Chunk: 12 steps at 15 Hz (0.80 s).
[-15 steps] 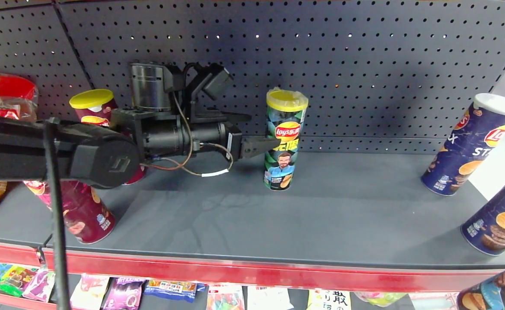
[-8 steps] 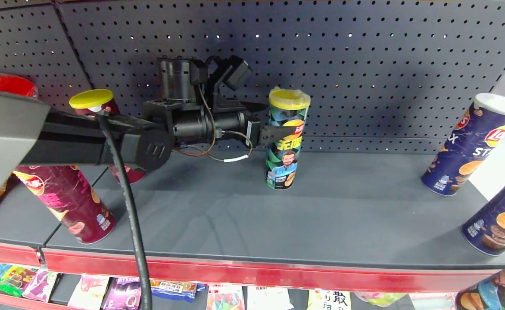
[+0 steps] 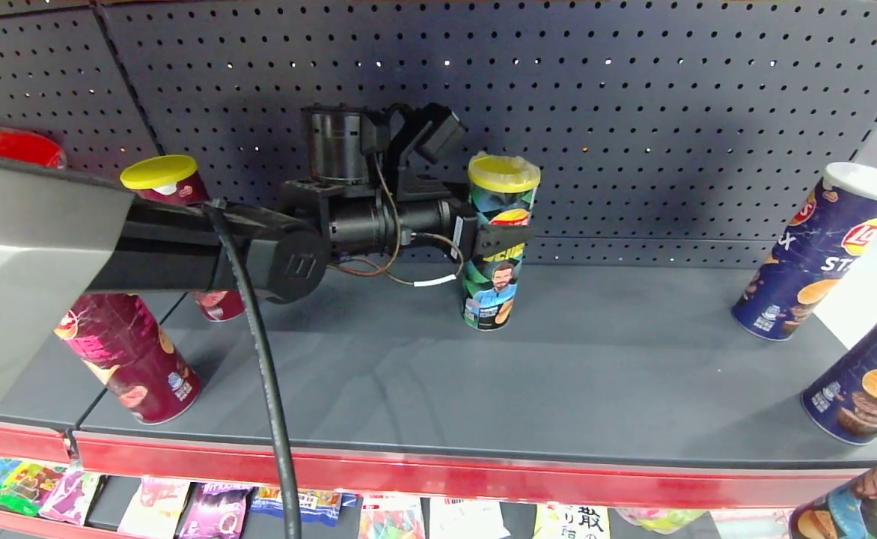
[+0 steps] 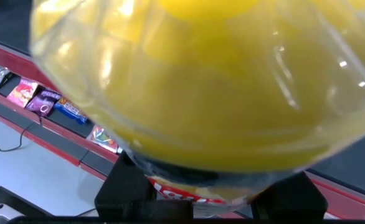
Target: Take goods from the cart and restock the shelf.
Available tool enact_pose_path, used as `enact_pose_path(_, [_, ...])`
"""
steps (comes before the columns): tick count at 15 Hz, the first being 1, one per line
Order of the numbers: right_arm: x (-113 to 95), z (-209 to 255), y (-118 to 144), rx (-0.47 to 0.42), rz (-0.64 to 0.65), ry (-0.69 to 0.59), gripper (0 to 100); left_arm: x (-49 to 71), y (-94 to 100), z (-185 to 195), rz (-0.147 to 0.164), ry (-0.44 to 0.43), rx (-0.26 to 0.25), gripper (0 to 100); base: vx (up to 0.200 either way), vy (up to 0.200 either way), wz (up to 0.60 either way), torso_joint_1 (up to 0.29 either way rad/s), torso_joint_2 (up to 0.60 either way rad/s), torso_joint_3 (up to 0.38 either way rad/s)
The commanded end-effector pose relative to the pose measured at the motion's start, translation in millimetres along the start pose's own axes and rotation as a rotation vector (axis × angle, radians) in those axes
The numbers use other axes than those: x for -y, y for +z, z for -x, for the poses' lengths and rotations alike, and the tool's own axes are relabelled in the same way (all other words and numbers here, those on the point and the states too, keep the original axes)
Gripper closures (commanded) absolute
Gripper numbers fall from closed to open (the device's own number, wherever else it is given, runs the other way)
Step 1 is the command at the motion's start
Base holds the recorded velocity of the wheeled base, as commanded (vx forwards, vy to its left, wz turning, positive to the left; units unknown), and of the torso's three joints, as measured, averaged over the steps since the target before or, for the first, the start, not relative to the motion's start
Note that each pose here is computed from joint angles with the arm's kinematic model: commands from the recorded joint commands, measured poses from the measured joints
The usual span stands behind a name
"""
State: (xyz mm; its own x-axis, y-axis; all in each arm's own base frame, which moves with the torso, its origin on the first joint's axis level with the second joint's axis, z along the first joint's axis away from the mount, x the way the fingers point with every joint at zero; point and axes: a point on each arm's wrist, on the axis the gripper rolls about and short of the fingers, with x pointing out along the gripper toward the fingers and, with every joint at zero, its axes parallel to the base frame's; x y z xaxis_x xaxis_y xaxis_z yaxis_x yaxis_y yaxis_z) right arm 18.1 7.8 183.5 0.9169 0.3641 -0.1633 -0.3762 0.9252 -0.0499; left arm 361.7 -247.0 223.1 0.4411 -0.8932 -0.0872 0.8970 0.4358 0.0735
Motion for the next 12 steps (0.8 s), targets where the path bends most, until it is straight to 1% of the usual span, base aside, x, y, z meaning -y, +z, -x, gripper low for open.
enact_pose_path(1, [0.0, -0.2, 0.0, -0.001, 0.0, 0.001, 100, 0.3, 0.4, -10.2, -0.008, 0.002, 0.011, 0, 0.0, 0.0, 0.0, 0.0, 0.0, 0.0])
enact_pose_path(2, [0.0, -0.1, 0.4, 0.0, 0.001, 0.001, 100, 1.2, -0.4, -14.3, -0.009, -0.001, 0.013, 0, 0.0, 0.0, 0.0, 0.0, 0.0, 0.0])
enact_pose_path(4, [0.0, 0.2, 0.4, 0.002, 0.001, 0.001, 100, 0.6, -9.1, -19.9, 0.0, -0.004, -0.003, 0, 0.0, 0.0, 0.0, 0.0, 0.0, 0.0])
enact_pose_path(5, [0.0, 0.2, 0.4, 0.002, 0.001, 0.001, 100, 3.5, -13.0, -24.2, 0.003, -0.014, -0.01, 0, 0.0, 0.0, 0.0, 0.0, 0.0, 0.0])
enact_pose_path(7, [0.0, 0.3, 0.8, 0.003, 0.001, 0.0, 100, 4.2, -15.2, -26.2, 0.005, -0.015, -0.014, 0, 0.0, 0.0, 0.0, 0.0, 0.0, 0.0])
enact_pose_path(8, [0.0, 0.3, 0.8, 0.003, 0.001, -0.001, 100, 1.8, -18.0, -26.6, 0.008, -0.008, -0.019, 100, 0.0, 0.0, 0.0, 0.0, 0.0, 0.0])
enact_pose_path(10, [-0.1, 0.9, 0.7, 0.006, 0.002, -0.001, 100, 1.4, -18.5, -26.3, 0.009, -0.011, -0.02, 100, 0.0, 0.0, 0.0, 0.0, 0.0, 0.0])
enact_pose_path(12, [-0.2, 1.2, 0.7, 0.008, 0.002, -0.001, 100, 3.7, -17.5, -25.1, 0.009, -0.02, -0.02, 100, 0.0, 0.0, 0.0, 0.0, 0.0, 0.0])
